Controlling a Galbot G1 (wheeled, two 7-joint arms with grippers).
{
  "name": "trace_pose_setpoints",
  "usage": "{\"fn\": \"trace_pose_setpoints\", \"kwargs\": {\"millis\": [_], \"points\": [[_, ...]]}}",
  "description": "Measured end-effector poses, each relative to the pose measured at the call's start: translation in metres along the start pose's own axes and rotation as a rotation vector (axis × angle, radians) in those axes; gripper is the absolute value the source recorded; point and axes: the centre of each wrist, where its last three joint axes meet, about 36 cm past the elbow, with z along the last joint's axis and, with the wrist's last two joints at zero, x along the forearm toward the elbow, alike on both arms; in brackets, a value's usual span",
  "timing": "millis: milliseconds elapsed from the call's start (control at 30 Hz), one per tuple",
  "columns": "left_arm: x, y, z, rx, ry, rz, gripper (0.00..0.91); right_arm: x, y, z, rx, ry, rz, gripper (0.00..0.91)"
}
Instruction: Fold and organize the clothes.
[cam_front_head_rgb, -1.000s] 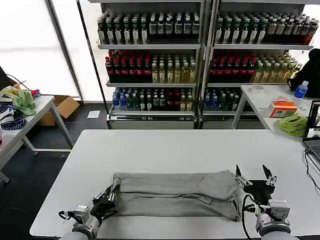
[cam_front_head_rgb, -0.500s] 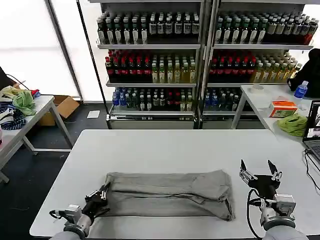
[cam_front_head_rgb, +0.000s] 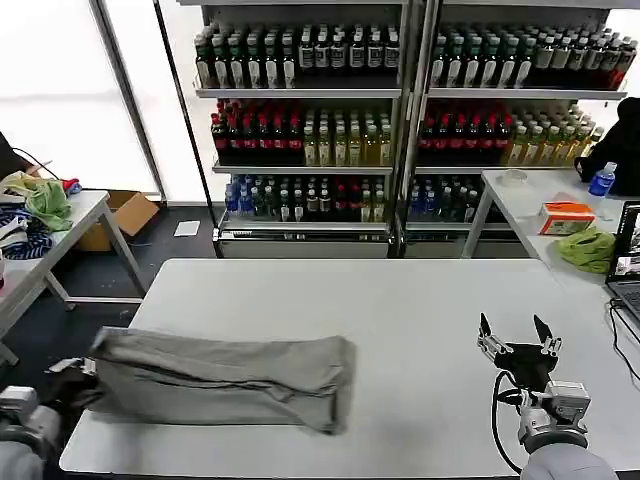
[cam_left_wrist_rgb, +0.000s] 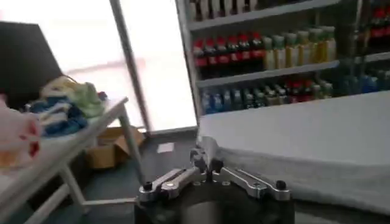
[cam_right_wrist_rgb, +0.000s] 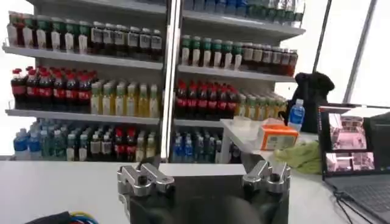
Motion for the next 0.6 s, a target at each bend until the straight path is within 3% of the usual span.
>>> {"fn": "trace_pose_setpoints", "kwargs": {"millis": [167,300,433,600], "points": [[-0.001,0.029,-0.017,-0.037,-0.017,-0.044,0.000,0.002,-0.001,0.000,-0.002,0.001,0.007,0.907],[0.000,0.035,-0.023,-0.053,-0.028,-0.059,0.000,0.004,-0.001,0.000,-0.002,0.003,0.007,0.907],[0.003,0.028,-0.024,-0.071,-0.033,-0.058,0.000,0.006,-0.001,0.001,-0.002,0.005,0.012,0.907],[0.008,-0.004,-0.025,-0.085,-0.038,-0.016,0.000,0.010,0.001,0.002,0.000,0.010,0.014,0.907]]}}
